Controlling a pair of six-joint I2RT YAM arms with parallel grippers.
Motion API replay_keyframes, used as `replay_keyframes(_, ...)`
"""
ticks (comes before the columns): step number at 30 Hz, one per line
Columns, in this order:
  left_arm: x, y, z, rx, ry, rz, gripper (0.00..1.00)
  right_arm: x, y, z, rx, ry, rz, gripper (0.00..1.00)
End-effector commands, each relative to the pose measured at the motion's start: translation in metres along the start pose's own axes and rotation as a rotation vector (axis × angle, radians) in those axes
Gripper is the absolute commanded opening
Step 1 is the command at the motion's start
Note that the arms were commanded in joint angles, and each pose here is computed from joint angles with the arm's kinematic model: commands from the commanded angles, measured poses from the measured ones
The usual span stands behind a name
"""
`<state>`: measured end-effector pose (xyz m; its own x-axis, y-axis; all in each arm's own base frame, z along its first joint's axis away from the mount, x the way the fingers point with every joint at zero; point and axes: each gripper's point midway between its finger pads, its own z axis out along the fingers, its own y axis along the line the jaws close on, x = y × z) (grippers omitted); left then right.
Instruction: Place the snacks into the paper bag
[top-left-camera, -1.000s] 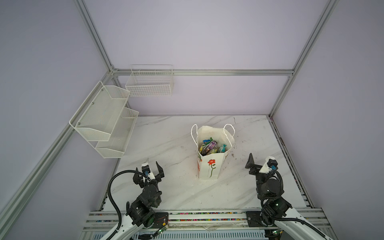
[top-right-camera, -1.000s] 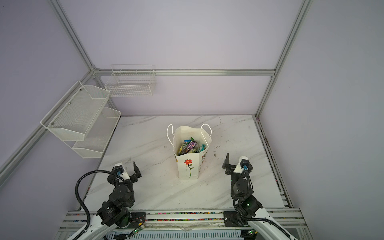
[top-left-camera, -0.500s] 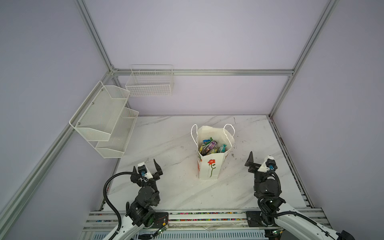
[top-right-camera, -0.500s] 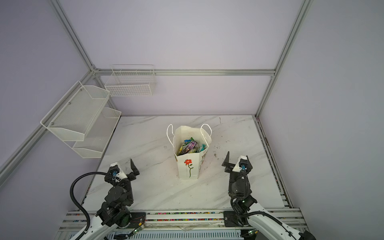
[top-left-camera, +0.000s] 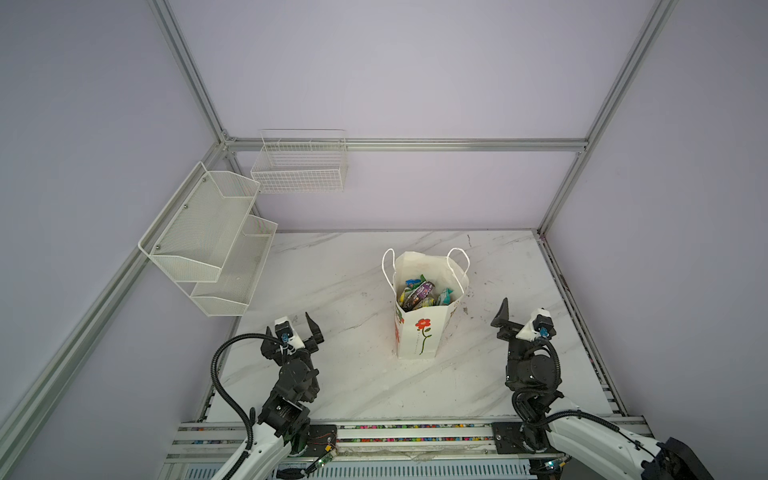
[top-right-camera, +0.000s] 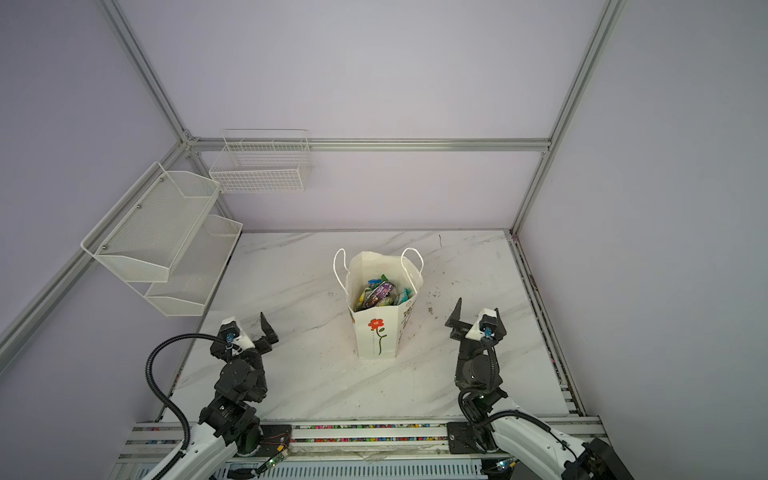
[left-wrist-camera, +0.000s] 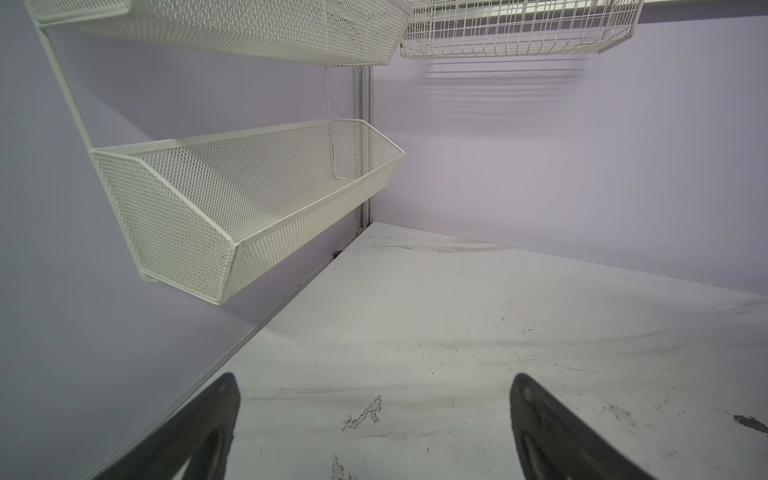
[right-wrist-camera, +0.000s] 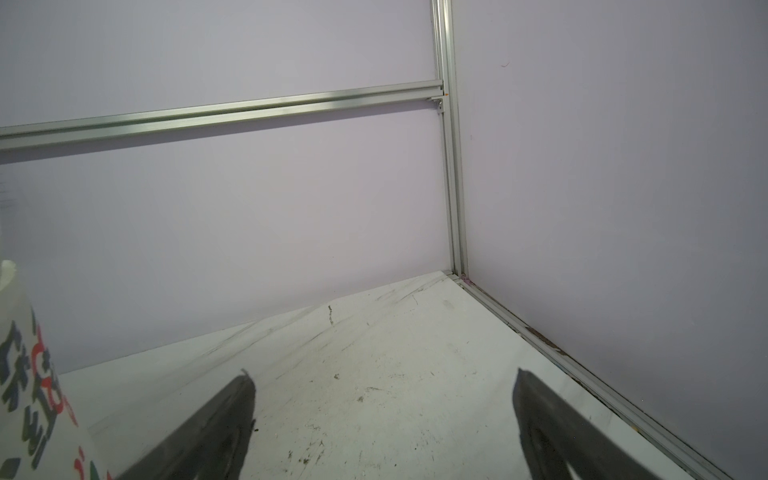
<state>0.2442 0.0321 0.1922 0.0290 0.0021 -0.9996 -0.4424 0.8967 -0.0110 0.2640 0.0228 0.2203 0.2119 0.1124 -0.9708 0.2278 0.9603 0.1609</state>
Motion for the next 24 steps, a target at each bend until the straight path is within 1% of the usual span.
replay_keyframes(1,0.021,-0.003,0.002,0.031,-0.007,-0.033,1.0,0.002,-0.007,-0.001,0.006,-0.027,0.013,0.97)
replay_keyframes(6,0.023,-0.011,0.013,0.036,0.024,-0.006,1.0,0.006,-0.006,0.008,0.005,-0.023,0.009,0.97)
replay_keyframes(15,0.026,-0.028,0.03,0.044,0.048,0.048,1.0,0.01,-0.01,0.018,0.027,-0.027,0.024,0.97)
replay_keyframes(24,0.026,-0.028,0.035,0.039,0.039,0.042,1.0,0.011,-0.015,0.022,0.043,-0.027,0.043,0.97)
